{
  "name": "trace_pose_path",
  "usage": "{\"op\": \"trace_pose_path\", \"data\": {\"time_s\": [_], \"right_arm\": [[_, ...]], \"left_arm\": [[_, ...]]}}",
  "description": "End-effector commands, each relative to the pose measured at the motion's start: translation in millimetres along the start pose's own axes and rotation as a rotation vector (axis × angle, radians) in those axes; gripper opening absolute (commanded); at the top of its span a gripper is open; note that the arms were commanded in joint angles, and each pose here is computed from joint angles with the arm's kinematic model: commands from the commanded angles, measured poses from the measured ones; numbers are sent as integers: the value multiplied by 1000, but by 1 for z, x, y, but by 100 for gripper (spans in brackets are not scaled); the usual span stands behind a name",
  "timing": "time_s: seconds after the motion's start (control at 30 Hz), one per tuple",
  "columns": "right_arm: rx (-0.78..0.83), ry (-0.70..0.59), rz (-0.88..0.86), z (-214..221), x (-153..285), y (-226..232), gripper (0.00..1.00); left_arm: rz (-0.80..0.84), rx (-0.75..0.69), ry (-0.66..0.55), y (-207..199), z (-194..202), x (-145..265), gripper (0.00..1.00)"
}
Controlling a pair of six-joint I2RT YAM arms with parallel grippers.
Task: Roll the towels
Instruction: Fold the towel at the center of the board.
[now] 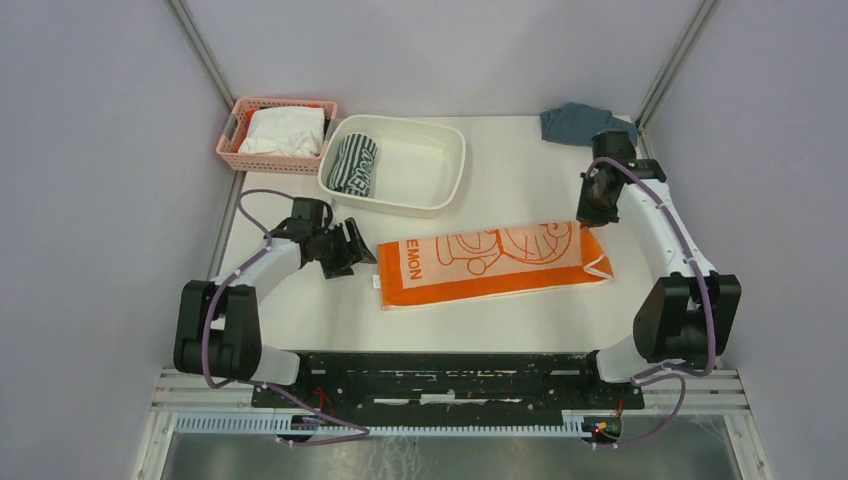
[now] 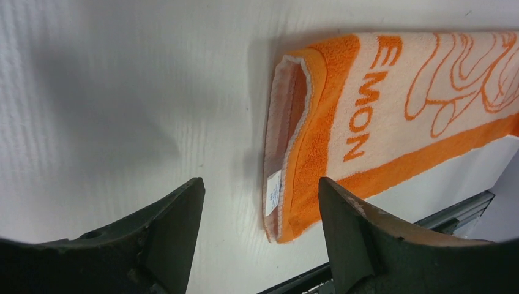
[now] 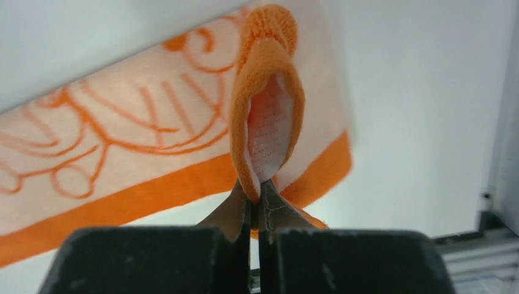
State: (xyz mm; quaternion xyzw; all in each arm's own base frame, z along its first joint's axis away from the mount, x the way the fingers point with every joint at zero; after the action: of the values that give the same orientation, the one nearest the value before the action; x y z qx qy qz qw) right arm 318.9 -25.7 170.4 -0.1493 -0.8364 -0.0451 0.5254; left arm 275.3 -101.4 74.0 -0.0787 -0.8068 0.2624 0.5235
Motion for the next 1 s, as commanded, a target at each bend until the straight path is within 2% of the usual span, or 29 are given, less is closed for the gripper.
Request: {"op": "trace_pose_path", "data": {"time_s": [0.0, 0.1, 0.23, 0.3, 0.53, 0.67, 0.97], "right_arm": [[3, 17, -319, 28, 25, 70, 1], [6, 19, -423, 46, 32, 109, 1], [32, 37, -488, 62, 40, 154, 1], [44, 45, -492, 68, 42, 173, 1], [110, 82, -510, 87, 60, 235, 1], [138, 91, -516, 97, 69, 267, 1], [214, 111, -517, 124, 82, 338, 1]], "left_arm": [[24, 74, 41, -6, 10, -15, 74], [-1, 99, 77, 1, 19, -23, 67], [-10, 99, 104, 0, 28, -29, 53], [-13, 98, 116, -1, 34, -32, 47], [-16, 94, 139, -3, 43, -38, 35], [-12, 84, 141, -5, 44, -39, 24], [-10, 72, 150, -8, 47, -41, 19]]}}
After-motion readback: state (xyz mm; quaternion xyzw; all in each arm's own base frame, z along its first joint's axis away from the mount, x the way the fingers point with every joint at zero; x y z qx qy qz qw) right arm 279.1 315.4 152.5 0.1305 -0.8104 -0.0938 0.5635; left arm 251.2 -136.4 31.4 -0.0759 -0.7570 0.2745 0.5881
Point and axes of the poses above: each gripper's point midway between its finger pads, its own x axis back along the fingers, its own y axis along the line the jaws close on, z = x × y, the point moved 2 cm from there along x, back along the fingers
